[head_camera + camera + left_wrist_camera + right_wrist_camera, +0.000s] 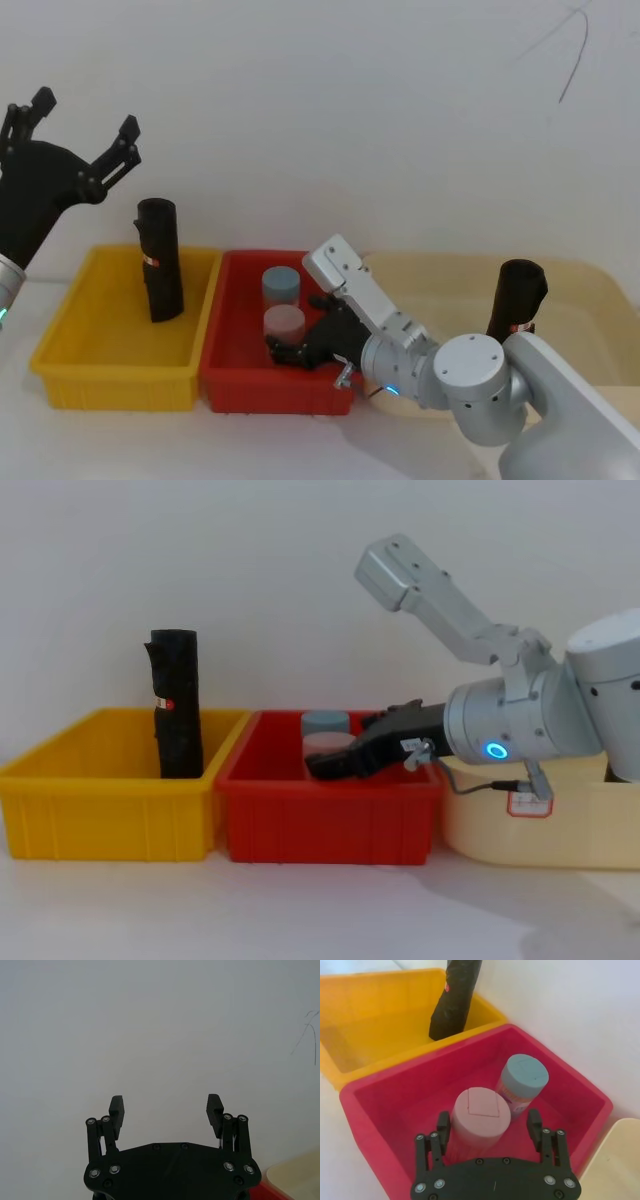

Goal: Pick up the garbage bag with the one hand and transfer it to the other hand.

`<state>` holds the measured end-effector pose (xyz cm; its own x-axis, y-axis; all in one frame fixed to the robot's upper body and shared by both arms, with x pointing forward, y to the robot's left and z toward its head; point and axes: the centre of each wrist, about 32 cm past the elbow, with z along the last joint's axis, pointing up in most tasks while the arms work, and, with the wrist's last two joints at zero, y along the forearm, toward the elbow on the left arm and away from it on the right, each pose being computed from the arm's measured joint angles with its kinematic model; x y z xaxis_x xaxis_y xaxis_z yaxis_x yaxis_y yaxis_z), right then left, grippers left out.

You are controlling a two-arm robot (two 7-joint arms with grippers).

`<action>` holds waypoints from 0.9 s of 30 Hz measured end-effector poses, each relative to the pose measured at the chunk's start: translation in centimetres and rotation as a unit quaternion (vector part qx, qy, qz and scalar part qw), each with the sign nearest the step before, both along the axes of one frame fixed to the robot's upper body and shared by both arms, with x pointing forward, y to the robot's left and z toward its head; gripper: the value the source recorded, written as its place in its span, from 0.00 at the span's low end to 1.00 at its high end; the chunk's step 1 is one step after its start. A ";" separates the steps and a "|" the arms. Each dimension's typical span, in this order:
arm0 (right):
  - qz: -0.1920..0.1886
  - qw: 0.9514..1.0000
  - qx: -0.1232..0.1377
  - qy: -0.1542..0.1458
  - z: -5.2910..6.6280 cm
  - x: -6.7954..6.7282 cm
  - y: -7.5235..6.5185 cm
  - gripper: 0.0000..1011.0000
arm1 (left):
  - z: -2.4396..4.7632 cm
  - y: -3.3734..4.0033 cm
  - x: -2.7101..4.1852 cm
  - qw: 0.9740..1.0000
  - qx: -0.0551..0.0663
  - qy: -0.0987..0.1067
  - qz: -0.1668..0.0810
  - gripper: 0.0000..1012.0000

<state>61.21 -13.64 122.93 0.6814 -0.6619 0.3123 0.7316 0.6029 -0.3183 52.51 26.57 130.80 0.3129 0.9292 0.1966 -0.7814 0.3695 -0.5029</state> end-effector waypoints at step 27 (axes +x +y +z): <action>0.018 1.000 0.005 0.021 0.8 0.6 -0.1 0.66 | 0.00 0.06 -0.04 1.000 0.000 0.000 0.001 0.99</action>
<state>61.84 -13.76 123.72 0.7166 -0.6406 0.2759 0.6960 0.6316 -0.3414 52.47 26.63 130.81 0.3101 0.9300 0.1973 -0.7821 0.3675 -0.5032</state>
